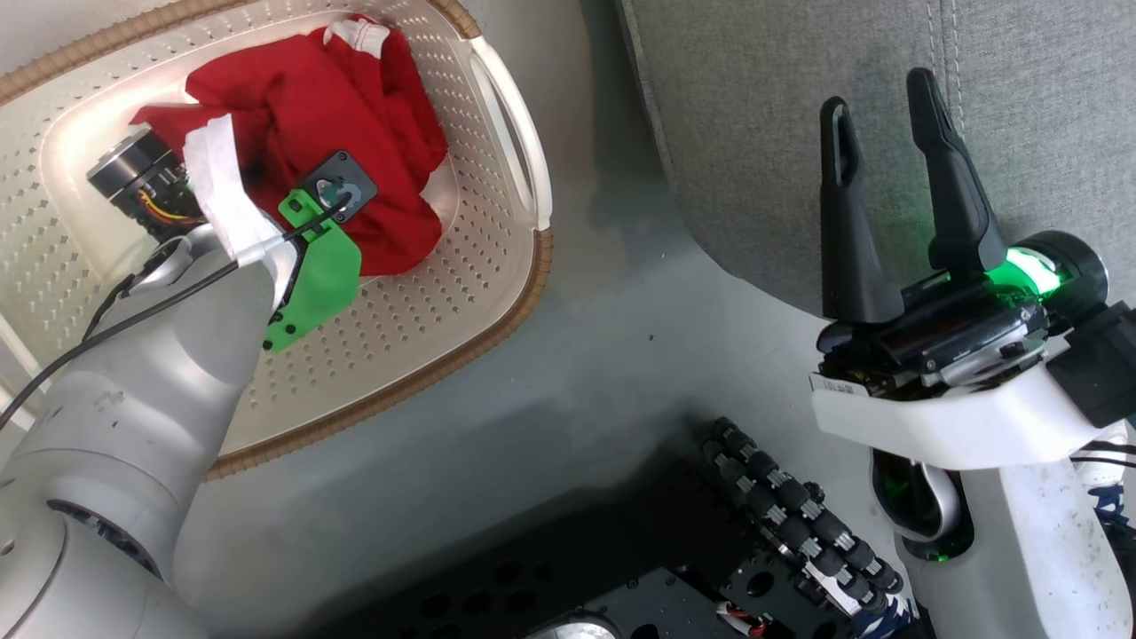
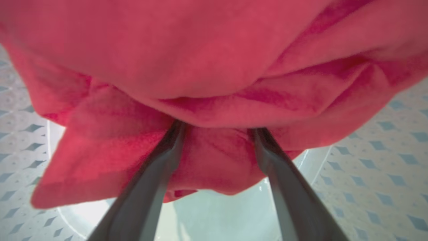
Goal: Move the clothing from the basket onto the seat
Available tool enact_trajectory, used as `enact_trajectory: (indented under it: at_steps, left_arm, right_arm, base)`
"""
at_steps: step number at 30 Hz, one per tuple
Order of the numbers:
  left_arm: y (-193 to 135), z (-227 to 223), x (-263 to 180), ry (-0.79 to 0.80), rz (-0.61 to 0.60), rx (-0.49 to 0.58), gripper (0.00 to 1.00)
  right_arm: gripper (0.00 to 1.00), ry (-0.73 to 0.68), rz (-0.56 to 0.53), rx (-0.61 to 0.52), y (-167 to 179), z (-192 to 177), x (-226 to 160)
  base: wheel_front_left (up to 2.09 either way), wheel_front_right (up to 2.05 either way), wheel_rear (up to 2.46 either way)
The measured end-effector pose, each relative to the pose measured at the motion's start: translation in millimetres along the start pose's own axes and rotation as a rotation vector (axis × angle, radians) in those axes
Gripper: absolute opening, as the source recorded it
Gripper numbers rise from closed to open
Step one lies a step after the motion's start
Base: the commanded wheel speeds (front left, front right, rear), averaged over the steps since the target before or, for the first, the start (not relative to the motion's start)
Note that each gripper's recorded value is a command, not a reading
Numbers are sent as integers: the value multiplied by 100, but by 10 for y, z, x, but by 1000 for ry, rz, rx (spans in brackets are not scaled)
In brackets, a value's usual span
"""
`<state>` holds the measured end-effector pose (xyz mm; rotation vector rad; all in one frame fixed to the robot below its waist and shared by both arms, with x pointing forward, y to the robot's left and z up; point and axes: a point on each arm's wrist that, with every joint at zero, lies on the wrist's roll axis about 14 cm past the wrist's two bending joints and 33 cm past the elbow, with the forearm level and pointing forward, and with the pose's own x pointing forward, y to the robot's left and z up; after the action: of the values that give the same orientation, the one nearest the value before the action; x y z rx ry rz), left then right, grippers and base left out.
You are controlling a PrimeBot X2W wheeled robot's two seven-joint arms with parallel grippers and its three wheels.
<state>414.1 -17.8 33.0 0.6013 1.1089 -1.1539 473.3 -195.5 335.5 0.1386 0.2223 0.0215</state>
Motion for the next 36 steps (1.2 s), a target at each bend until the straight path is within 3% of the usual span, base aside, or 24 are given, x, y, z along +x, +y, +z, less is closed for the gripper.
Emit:
enact_trajectory:
  at_steps: [24, 25, 26, 36]
  left_arm:
    - [-73, -363, -23, 239, -38, -24, 100]
    - [-68, -360, -22, 234, -38, -32, 27]
    - [-50, -354, -20, 225, -35, -35, 0]
    - [56, -293, -62, 192, -17, -74, 0]
  right_arm:
    - [100, 22, -15, 2, -10, -53, -88]
    - [100, 22, -14, 2, -10, -55, -87]
    - [100, 22, -14, 2, -10, -57, -87]
    - [100, -20, -1, -9, 2, 85, -18]
  base:
    - [0, 0, 0]
    - [0, 0, 0]
    - [0, 0, 0]
    - [0, 0, 0]
